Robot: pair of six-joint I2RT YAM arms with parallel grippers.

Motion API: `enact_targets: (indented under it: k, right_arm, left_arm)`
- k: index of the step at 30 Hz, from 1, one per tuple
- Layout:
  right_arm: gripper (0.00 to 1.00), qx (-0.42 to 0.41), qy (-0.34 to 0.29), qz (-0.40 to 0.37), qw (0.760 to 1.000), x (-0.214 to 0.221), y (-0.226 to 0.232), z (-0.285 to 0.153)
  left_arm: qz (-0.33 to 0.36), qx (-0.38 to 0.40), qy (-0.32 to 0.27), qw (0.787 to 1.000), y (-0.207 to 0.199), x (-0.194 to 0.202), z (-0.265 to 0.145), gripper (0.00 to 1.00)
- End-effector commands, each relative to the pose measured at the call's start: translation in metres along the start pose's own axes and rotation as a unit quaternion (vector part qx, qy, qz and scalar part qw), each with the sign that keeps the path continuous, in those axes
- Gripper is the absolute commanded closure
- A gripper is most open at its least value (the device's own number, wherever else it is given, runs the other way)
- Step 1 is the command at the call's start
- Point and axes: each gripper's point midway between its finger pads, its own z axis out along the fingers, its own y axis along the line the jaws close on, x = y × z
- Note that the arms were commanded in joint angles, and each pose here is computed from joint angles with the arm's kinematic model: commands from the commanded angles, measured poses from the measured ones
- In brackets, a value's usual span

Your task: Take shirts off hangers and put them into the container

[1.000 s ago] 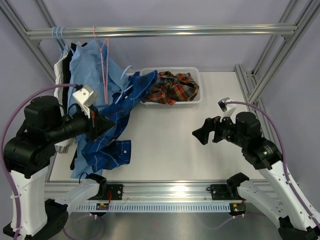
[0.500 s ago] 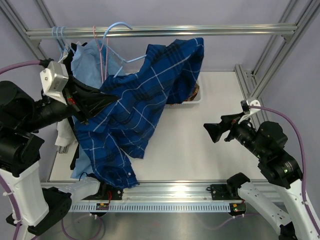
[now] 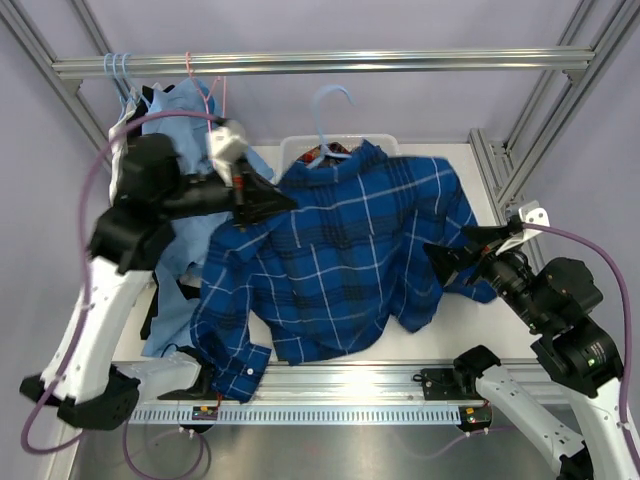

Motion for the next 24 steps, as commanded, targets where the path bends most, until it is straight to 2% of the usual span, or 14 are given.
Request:
enact_targets:
  k: [1, 9, 17, 24]
  right_arm:
    - [0.01, -0.013, 0.003, -0.026, 1.000, -0.008, 0.004, 0.001]
    - [0.01, -0.049, 0.046, -0.021, 0.998, 0.004, 0.015, 0.034]
    - [0.02, -0.084, 0.029, 0.039, 0.995, -0.006, 0.031, 0.082]
    - [0.04, -0.077, 0.012, 0.043, 0.996, -0.014, 0.030, 0.105]
  left_arm:
    - [0.001, -0.016, 0.040, 0.999, 0.021, 0.041, 0.035, 1.00]
    - [-0.010, -0.031, 0.055, 0.998, 0.027, 0.097, 0.101, 1.00]
    - [-0.019, -0.023, 0.066, 0.997, 0.022, 0.117, 0.139, 1.00]
    - [-0.031, -0.019, 0.083, 0.996, 0.026, 0.133, 0.158, 1.00]
